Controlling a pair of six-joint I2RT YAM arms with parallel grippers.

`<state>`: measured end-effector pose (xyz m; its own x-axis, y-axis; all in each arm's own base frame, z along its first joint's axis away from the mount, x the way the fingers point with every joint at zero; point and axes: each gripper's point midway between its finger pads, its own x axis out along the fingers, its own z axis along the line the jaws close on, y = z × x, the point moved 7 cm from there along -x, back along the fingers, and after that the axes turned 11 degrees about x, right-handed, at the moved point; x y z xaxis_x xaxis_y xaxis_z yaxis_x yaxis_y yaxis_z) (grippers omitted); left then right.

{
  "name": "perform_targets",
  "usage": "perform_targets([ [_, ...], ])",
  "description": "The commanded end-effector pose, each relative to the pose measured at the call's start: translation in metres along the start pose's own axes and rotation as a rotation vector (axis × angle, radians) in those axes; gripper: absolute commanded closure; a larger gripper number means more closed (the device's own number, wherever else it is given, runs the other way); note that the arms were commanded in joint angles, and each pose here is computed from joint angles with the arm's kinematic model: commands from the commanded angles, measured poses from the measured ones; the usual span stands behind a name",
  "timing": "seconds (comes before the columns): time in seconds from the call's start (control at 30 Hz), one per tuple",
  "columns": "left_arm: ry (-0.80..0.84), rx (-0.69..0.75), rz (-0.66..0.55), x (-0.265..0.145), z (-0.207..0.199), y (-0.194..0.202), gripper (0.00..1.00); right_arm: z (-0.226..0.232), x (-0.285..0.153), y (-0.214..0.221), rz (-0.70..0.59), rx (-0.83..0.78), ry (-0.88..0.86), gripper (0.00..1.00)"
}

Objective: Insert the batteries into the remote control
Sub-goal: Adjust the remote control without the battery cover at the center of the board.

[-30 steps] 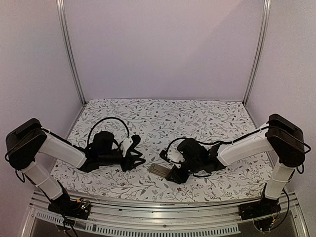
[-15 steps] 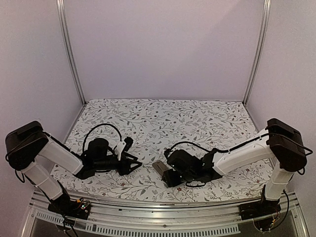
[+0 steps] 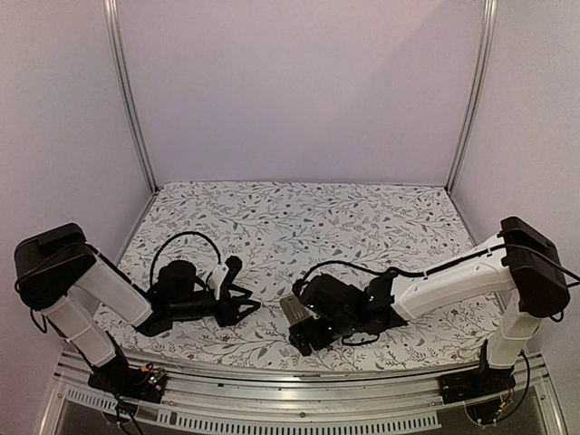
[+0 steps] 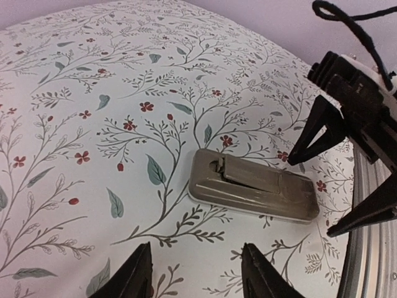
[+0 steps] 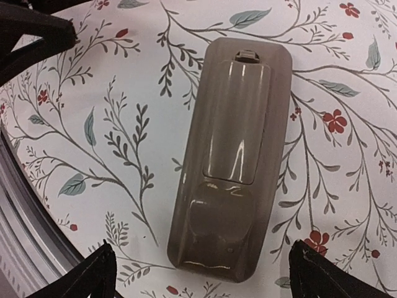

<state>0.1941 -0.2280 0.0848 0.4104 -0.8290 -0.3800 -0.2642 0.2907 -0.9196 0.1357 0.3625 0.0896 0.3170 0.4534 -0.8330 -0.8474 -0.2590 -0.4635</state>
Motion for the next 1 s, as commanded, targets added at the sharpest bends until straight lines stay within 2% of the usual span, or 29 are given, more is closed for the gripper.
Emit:
perform_targets([
  [0.0, 0.016, 0.061, -0.044, 0.004, -0.007, -0.001, 0.49, 0.000, -0.039, -0.024, 0.034, -0.141, -0.079, 0.03],
  [0.07, 0.024, 0.125, -0.073, 0.005, -0.011, -0.002, 0.48, -0.011, -0.053, -0.049, 0.026, -0.127, -0.175, 0.05],
  [0.1, 0.033, 0.164, -0.082, 0.008, -0.013, -0.003, 0.50, -0.016, -0.058, -0.062, 0.015, -0.115, -0.229, 0.10],
  [0.27, 0.107, 0.334, -0.064, 0.023, -0.023, 0.002, 0.56, -0.035, -0.052, -0.095, -0.038, -0.062, -0.397, 0.41],
  [0.4, 0.111, 0.344, -0.019, 0.037, -0.020, 0.012, 0.61, -0.026, -0.032, -0.102, -0.038, -0.159, -0.450, 0.45],
  [0.53, 0.100, 0.347, -0.015, 0.046, -0.017, 0.013, 0.68, -0.030, 0.000, -0.100, 0.015, -0.167, -0.465, 0.57],
  [0.6, 0.093, 0.338, 0.000, 0.048, -0.016, 0.017, 0.71, -0.033, 0.010, -0.097, 0.030, -0.162, -0.465, 0.58],
  [0.7, 0.113, 0.335, 0.020, 0.049, -0.019, 0.023, 0.72, -0.036, 0.010, -0.100, -0.002, -0.160, -0.477, 0.59],
  [0.77, 0.122, 0.331, 0.018, 0.050, -0.021, 0.023, 0.72, -0.037, 0.011, -0.102, -0.013, -0.160, -0.471, 0.63],
  [0.97, 0.083, 0.322, -0.009, 0.058, -0.021, 0.017, 0.72, -0.041, 0.025, -0.094, 0.018, -0.149, -0.476, 0.65],
])
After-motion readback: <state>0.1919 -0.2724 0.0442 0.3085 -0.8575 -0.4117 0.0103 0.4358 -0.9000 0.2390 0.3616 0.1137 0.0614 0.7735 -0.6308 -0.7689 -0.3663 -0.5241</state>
